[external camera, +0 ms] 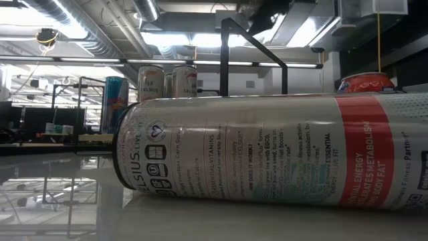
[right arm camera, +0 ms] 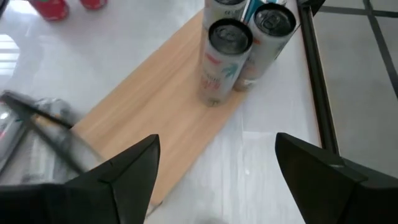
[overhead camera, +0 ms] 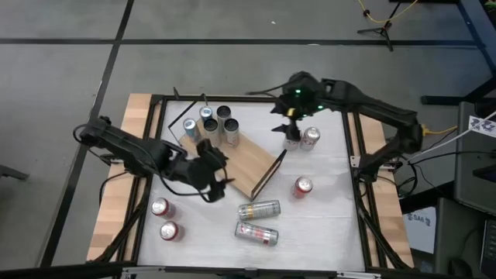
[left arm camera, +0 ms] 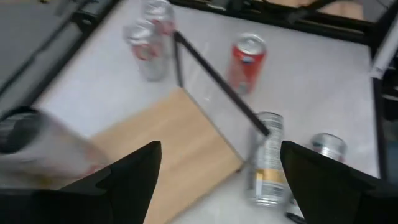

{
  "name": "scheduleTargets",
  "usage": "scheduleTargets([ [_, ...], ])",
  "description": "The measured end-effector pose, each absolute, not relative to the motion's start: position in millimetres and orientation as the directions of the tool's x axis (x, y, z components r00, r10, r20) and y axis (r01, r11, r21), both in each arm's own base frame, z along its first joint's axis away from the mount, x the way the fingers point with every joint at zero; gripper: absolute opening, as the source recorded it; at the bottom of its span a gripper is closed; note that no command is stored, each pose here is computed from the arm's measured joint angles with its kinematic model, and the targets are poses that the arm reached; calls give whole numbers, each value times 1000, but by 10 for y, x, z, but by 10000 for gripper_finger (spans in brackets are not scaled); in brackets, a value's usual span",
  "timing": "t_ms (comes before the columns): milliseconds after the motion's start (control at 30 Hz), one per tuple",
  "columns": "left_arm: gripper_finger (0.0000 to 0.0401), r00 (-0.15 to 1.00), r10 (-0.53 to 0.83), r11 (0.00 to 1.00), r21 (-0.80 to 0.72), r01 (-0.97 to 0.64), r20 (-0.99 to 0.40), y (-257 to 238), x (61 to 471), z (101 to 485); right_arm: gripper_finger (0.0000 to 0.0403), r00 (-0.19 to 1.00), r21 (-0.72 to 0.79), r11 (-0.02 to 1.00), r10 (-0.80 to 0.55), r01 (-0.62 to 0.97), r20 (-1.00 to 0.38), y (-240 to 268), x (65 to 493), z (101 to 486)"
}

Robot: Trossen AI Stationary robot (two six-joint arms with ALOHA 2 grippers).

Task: Place canned beverage on shelf
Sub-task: Put the white-pink soda can aligned with the white-pink soda can on the shelf

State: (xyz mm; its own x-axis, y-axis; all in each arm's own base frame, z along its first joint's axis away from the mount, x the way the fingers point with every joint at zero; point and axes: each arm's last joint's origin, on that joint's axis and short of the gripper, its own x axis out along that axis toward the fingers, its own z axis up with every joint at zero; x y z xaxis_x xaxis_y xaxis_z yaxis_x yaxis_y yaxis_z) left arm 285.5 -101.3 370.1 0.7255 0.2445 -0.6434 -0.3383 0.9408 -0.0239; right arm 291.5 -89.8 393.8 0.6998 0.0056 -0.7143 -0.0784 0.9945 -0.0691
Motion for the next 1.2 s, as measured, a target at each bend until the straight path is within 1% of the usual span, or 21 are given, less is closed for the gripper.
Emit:
scheduleTargets([
  [233,322,697,142,951,-99,-293,-702,-1259,3181,3355,312,699,-69,995,6,-79,-715,-782,2565,4137],
  [367,322,670,66,967,-118,-226,-739,-1462,3332,3114,312,689,-63,995,10,-80,-725,-737,2430,4188],
  [600,322,651,-48,976,-174,-130,-757,-1807,3552,2721,312,682,-59,995,12,-81,-731,-717,2371,4205],
  [1100,322,574,-45,992,-105,-72,-817,-2227,3626,2102,312,681,-63,994,13,-86,-733,-715,2365,4206],
  [1200,322,561,-43,994,-94,-63,-827,-2273,3619,2027,312,681,-64,994,13,-88,-733,-715,2365,4206],
])
